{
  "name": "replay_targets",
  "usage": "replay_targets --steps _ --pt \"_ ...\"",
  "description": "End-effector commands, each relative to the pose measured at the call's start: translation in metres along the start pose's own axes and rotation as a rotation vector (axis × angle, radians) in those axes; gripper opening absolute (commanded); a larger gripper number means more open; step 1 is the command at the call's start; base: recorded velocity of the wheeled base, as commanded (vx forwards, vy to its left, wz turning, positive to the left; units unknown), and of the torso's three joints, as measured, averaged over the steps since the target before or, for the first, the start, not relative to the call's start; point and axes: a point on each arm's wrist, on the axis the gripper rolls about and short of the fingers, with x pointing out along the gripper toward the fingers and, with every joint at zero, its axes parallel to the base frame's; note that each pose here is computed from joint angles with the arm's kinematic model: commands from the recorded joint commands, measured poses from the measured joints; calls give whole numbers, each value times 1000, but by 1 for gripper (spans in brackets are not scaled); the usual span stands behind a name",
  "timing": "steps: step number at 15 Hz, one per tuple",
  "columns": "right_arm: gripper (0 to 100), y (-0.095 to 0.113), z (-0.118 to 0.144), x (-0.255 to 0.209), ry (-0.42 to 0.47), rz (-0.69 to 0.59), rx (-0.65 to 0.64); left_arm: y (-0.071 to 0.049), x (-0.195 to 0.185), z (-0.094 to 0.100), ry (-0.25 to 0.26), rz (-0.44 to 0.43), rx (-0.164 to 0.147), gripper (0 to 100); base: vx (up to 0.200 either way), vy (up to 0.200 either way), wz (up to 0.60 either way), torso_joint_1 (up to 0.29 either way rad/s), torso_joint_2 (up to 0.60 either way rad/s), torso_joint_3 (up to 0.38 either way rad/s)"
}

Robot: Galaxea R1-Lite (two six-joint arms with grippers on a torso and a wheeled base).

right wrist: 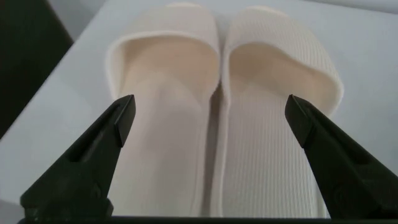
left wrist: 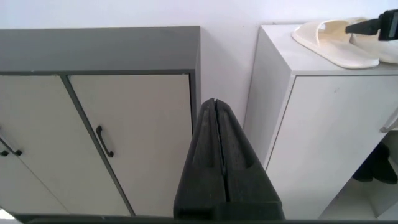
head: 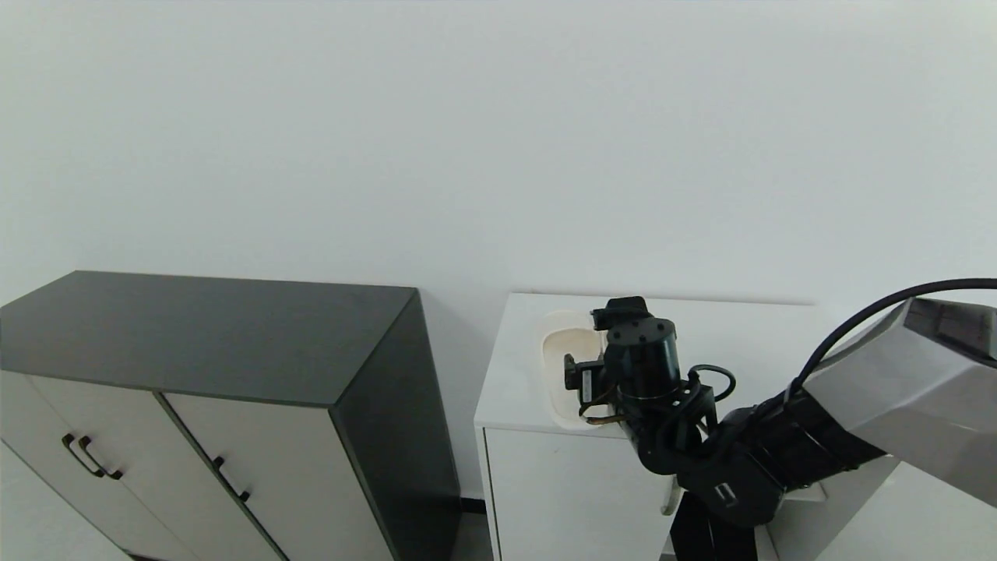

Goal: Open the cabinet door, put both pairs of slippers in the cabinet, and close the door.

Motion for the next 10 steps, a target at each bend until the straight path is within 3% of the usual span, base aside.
replay_targets --steps 1,5,10 --pt "100 -1 -3 12 7 2 2 0 0 0 1 0 0 0 0 0 0 0 0 0" --pt "100 6 -11 39 30 -1 -6 0 0 0 1 0 0 0 0 0 0 0 0 0" --pt "100 -2 -10 71 14 -32 17 0 0 0 1 0 0 0 0 0 0 0 0 0"
